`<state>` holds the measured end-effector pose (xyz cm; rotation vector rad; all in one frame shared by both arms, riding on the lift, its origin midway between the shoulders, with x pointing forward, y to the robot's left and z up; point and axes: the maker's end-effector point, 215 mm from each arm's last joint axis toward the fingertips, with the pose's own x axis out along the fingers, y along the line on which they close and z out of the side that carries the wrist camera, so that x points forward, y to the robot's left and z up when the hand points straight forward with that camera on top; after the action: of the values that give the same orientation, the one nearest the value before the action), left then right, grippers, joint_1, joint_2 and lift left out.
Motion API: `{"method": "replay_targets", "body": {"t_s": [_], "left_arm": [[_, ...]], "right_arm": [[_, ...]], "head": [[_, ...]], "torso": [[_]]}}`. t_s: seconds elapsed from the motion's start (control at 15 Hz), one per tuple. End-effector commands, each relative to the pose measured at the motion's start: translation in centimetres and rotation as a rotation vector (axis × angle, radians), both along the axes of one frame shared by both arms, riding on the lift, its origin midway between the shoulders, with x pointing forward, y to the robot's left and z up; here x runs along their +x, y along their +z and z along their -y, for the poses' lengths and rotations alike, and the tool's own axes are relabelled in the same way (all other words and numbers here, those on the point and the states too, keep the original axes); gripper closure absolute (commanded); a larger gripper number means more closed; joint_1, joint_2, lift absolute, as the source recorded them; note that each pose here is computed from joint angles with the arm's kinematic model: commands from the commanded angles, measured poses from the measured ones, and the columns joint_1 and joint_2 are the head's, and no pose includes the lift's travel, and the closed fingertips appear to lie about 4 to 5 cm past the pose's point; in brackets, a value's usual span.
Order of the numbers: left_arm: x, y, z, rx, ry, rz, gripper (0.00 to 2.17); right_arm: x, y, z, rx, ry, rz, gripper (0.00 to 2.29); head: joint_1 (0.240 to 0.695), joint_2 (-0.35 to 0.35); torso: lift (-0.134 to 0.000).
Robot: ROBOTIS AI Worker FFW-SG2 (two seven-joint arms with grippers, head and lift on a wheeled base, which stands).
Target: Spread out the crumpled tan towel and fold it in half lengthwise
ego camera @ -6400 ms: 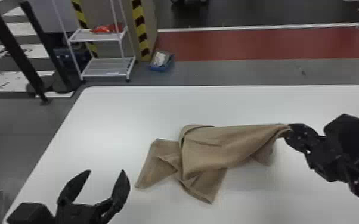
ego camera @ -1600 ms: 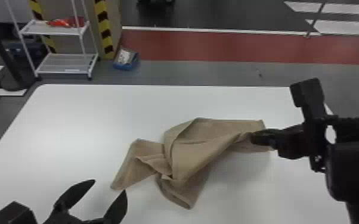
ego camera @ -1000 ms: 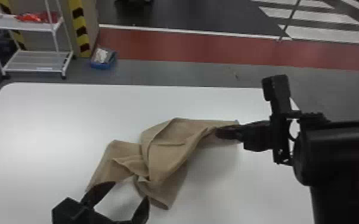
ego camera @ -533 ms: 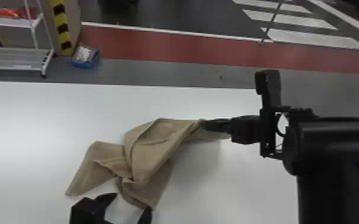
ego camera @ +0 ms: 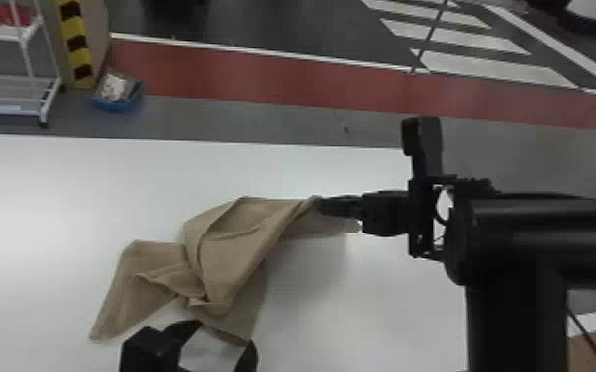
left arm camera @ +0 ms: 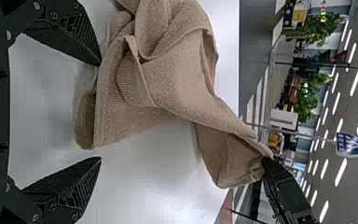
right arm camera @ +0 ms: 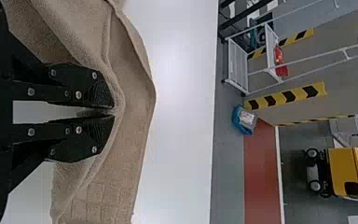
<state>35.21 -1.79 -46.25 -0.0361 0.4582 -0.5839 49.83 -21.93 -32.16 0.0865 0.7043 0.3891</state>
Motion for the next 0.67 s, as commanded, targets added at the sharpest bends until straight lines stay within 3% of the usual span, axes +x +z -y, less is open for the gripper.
{"method": "replay_targets", "body": {"t_s": [0.0, 0.27, 0.4, 0.6], "left_arm": [[0.7, 1.0, 1.4, -0.012, -0.011, 0.020, 0.20], [2.0, 0.3, 3.1, 0.015, -0.010, 0.027, 0.22], [2.6, 0.0, 3.5, 0.026, -0.005, 0.031, 0.37], [3.8, 0.1, 4.0, 0.026, 0.015, 0.033, 0.79]], "right_arm": [[0.0, 0.0, 0.2, 0.001, -0.005, 0.001, 1.00], [0.1, 0.0, -0.1, 0.011, -0.006, 0.001, 1.00], [0.1, 0.0, -0.4, 0.018, -0.007, 0.001, 1.00], [0.0, 0.0, -0.7, 0.030, -0.010, -0.002, 1.00]], "head": [[0.695, -0.303], [0.695, -0.326], [0.695, -0.329], [0.695, -0.328]], "torso": [[-0.123], [-0.123], [-0.123], [-0.123]]}}
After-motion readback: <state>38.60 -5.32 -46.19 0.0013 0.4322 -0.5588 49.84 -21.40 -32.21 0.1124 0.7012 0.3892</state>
